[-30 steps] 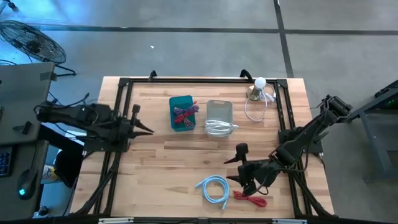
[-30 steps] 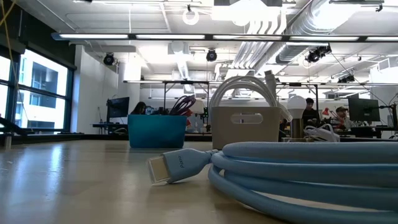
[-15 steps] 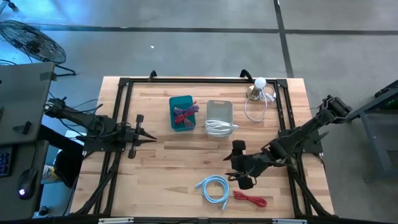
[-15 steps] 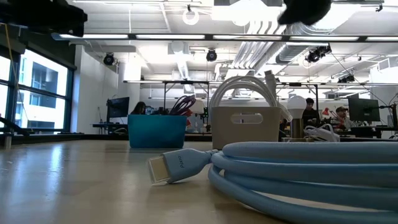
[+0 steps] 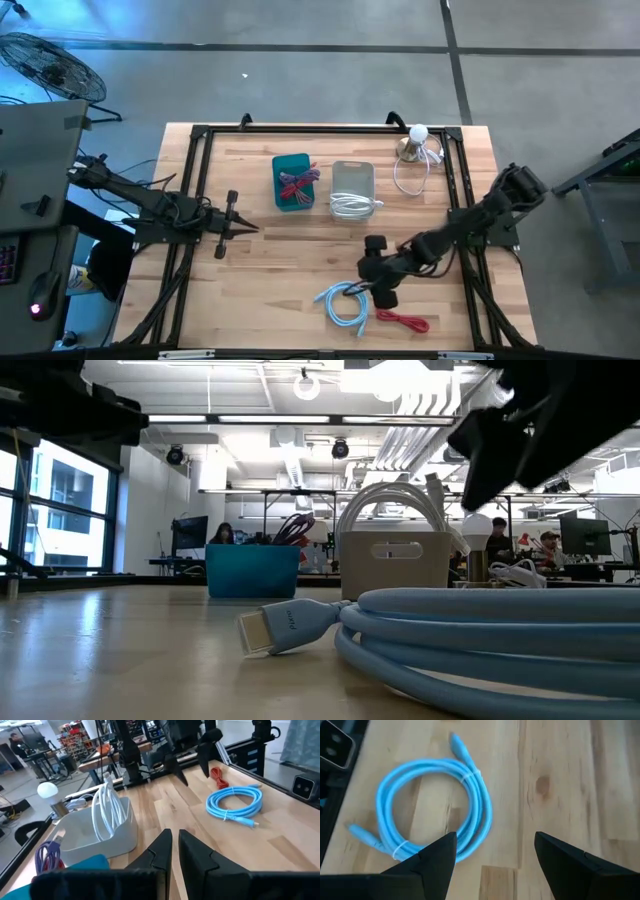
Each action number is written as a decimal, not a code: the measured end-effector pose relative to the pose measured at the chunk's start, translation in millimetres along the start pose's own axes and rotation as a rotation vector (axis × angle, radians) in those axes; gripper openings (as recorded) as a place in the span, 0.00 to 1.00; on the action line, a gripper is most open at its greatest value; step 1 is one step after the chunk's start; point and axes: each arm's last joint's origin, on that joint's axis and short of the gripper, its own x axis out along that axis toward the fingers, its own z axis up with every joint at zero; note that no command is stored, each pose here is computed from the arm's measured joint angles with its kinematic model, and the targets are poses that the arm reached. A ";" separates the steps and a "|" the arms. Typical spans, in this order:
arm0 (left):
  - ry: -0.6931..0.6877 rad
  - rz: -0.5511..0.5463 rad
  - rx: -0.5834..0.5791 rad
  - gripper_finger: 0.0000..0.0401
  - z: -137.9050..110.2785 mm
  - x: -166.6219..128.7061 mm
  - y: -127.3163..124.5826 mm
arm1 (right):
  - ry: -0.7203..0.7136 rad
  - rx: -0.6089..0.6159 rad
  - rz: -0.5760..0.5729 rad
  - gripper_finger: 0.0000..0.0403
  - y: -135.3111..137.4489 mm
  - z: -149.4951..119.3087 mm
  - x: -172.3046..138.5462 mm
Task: Pick & Place USB Port
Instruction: Put the blue HDMI cable into the gray bin
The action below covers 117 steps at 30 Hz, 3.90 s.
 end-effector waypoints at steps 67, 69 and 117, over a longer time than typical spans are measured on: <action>0.002 -0.034 0.130 0.08 -1.0 0.2 -1.0 | 0.103 0.175 0.175 0.11 -0.2 -8.1 74.7; 0.002 -0.034 0.123 0.08 -1.1 0.2 -1.0 | 0.085 0.144 0.177 0.05 0.2 -6.7 74.6; 0.034 -0.022 0.149 0.08 -3.8 0.1 -1.0 | -0.288 -0.142 -0.784 0.02 -47.8 116.6 -129.6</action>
